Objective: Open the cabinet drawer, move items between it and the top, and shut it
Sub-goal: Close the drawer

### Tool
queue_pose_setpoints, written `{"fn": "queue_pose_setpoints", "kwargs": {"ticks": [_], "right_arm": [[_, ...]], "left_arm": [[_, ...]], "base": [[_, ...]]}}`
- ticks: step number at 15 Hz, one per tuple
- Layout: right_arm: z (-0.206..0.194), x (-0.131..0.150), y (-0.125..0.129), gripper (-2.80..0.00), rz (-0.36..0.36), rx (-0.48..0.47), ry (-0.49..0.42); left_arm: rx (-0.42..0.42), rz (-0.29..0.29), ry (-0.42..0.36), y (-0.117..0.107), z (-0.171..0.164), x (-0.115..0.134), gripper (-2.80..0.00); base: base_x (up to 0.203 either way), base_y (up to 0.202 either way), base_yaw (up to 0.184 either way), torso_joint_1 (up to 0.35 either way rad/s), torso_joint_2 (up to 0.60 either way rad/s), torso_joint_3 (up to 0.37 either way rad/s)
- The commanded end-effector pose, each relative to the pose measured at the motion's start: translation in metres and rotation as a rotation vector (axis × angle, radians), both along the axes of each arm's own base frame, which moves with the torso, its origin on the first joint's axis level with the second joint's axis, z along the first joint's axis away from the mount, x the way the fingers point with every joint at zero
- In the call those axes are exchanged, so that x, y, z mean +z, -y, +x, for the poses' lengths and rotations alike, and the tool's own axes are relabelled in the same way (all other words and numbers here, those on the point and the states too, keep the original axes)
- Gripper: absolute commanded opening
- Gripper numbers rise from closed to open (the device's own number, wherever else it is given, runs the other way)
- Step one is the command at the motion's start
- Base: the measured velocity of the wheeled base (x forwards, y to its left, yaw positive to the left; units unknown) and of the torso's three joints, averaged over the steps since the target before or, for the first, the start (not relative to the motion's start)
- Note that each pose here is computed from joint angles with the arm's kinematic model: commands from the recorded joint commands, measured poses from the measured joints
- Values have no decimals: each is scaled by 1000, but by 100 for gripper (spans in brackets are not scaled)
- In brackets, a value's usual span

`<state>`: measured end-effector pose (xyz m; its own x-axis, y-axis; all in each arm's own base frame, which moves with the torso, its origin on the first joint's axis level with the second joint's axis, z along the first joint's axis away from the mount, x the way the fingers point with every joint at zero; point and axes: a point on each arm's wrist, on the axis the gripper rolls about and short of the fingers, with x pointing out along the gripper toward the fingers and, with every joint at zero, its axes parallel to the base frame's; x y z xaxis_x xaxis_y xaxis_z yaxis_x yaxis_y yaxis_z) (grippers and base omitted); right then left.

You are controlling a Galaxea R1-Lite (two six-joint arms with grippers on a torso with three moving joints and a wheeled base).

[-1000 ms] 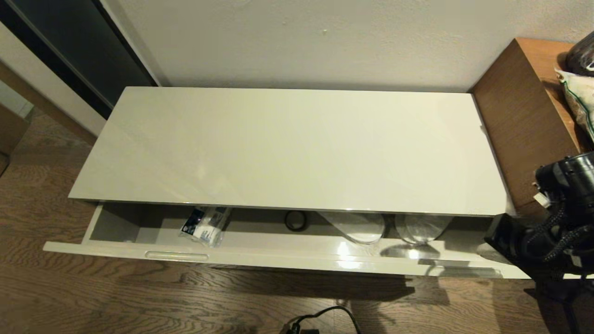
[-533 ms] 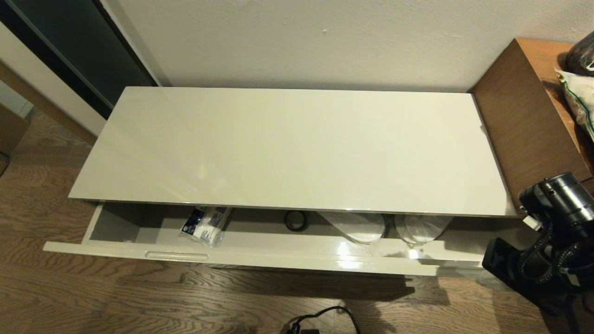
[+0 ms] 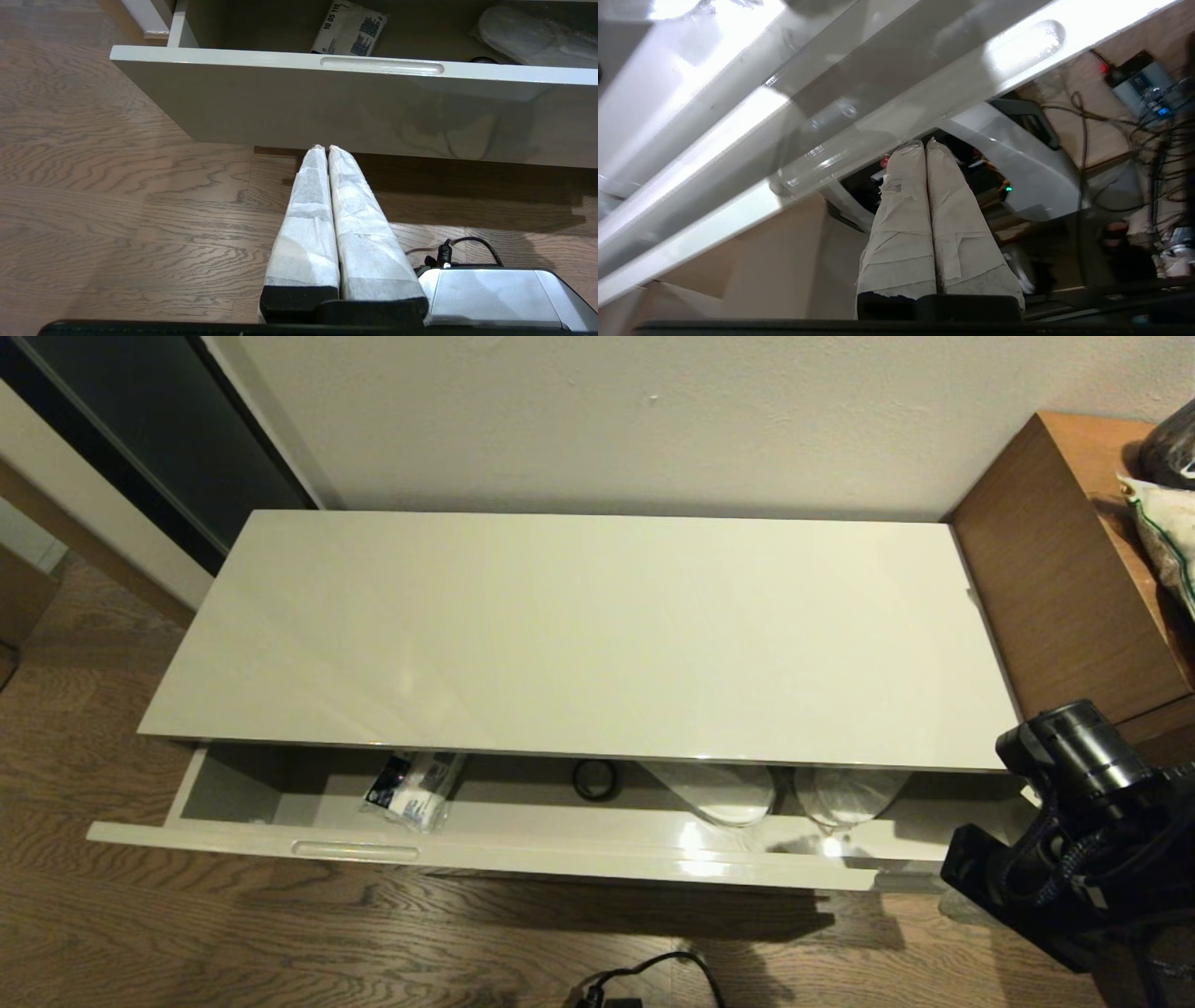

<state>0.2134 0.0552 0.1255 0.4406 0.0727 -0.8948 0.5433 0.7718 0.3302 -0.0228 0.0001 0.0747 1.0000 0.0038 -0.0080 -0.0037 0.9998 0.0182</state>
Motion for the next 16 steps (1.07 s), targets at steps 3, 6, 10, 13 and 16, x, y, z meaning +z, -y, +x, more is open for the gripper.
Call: {"fn": "queue_pose_setpoints", "kwargs": {"ticks": [3, 6, 10, 13, 16], "right_arm": [[17, 0, -4, -280, 25, -43, 95], [38, -8, -3, -280, 18, -68, 73], [49, 2, 2, -280, 37, -108, 108], [52, 5, 10, -280, 36, -134, 126], [55, 8, 21, -280, 31, -167, 139]], "left_arm": [[1, 0, 0, 0, 0, 0, -280], [-1, 0, 0, 0, 0, 0, -280], [-1, 0, 0, 0, 0, 0, -280], [0, 0, 0, 0, 0, 0, -280], [-1, 0, 0, 0, 0, 0, -280]], "base": [[0, 0, 0, 0, 0, 0], [0, 0, 0, 0, 0, 0], [0, 0, 0, 0, 0, 0], [0, 0, 0, 0, 0, 0], [0, 0, 0, 0, 0, 0]]}}
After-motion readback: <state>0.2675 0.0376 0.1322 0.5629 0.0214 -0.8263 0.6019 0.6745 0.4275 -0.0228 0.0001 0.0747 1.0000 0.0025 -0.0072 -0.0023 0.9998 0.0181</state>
